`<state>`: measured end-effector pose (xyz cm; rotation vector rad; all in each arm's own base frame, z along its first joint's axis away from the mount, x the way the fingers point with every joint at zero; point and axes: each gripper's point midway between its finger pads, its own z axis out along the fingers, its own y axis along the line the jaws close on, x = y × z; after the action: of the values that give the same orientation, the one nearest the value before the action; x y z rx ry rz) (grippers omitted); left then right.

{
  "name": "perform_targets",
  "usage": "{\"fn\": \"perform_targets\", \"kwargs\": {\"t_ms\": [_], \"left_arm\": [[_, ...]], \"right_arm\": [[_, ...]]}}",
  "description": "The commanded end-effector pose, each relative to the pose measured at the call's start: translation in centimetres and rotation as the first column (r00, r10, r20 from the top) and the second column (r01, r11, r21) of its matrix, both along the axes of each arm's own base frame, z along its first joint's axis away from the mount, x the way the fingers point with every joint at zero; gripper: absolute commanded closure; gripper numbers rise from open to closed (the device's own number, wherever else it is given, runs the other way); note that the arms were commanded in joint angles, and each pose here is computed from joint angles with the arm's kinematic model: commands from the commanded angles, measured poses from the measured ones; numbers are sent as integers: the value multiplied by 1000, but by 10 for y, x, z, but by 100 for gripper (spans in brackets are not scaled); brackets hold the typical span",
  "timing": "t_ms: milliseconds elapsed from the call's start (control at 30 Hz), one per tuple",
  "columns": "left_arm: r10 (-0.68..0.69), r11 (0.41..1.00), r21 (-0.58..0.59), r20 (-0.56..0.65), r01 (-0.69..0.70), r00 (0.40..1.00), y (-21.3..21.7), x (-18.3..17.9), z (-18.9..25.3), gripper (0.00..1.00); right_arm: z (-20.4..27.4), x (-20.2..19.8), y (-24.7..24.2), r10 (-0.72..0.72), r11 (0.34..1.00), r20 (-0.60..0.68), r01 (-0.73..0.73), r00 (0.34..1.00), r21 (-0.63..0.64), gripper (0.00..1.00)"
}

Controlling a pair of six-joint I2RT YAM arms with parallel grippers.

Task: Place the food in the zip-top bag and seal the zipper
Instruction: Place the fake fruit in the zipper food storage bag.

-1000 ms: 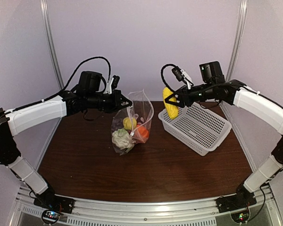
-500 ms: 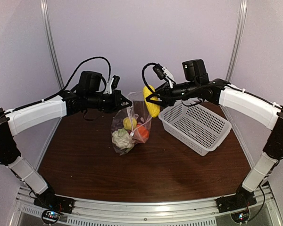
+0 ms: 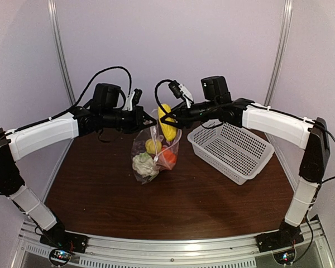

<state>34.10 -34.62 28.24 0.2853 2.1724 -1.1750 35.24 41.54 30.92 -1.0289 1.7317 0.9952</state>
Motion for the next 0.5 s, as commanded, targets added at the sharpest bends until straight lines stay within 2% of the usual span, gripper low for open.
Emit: {"fn": "perform_targets", "kwargs": {"t_ms": [0,200,367,467], "left_arm": [[-8,999,-30,43,9,999,1,0,23,100],[-5,1000,-28,44,6,999,2,0,21,100],[-8,1000,-28,43,10,999,1,1,20,100],[-9,1000,-25,44,10,999,1,0,19,100]], "right_arm": [[5,7,4,-26,1000,25,26,999,10,45],[4,3,0,-32,999,9,32,999,-10,33],[17,-4,-9,-41,999,15,41,999,-9,32],[26,-4,-21,-87,996,61,89,994,-32,33]]}}
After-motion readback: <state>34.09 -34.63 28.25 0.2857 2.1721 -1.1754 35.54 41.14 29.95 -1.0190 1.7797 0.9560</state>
